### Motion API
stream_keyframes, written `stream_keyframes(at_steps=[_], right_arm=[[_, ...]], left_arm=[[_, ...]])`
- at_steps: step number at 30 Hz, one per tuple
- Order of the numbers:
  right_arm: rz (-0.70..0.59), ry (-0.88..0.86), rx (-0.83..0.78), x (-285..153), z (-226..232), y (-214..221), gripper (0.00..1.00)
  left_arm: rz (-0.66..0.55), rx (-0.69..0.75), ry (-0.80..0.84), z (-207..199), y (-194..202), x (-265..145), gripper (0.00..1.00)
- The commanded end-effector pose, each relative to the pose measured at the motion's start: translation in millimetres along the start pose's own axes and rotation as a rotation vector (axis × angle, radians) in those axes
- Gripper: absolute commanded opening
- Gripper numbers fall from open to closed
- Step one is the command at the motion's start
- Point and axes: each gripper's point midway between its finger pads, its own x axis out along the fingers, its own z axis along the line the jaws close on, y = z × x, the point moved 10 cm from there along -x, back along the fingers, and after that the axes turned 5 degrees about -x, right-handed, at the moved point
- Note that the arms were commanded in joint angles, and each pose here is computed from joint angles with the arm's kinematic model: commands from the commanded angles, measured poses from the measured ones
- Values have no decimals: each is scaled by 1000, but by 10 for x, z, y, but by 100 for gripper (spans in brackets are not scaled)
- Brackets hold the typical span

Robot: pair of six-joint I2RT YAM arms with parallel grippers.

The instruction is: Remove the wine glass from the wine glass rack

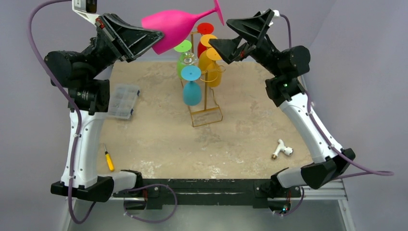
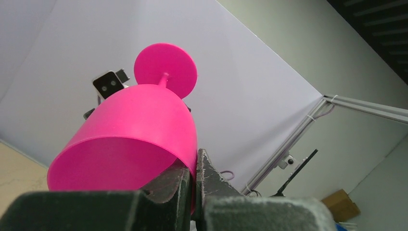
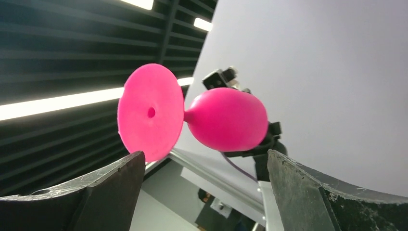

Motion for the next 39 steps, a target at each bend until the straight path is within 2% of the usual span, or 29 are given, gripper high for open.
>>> stream_keyframes(at_steps=[1, 6, 11, 18, 25, 31, 36, 39], right_arm=[[18, 142, -152, -142, 17, 105, 97], [55, 270, -239, -187, -38, 136, 97], [72, 359, -285, -244, -108, 150, 97], [100, 489, -354, -354, -140, 191, 96], [115, 608, -362, -431, -243, 186, 95], [114, 657, -350, -471, -314, 186, 94], [113, 673, -342, -485, -376, 174, 93], [116, 679, -344, -485, -409, 166, 93]], left_arm=[[-36, 128, -49, -293, 16, -60, 0], [-14, 174, -248, -270, 83, -169, 0], [-59, 212, -498, -203, 169, -368, 0], [-129, 168, -897, 80, 315, -736, 0], [-106, 98, -1168, 364, 443, -990, 0], [-23, 81, -1323, 517, 528, -1153, 0], [-76, 184, -1376, 447, 606, -1336, 0], [51, 83, -1449, 546, 639, -1337, 0]])
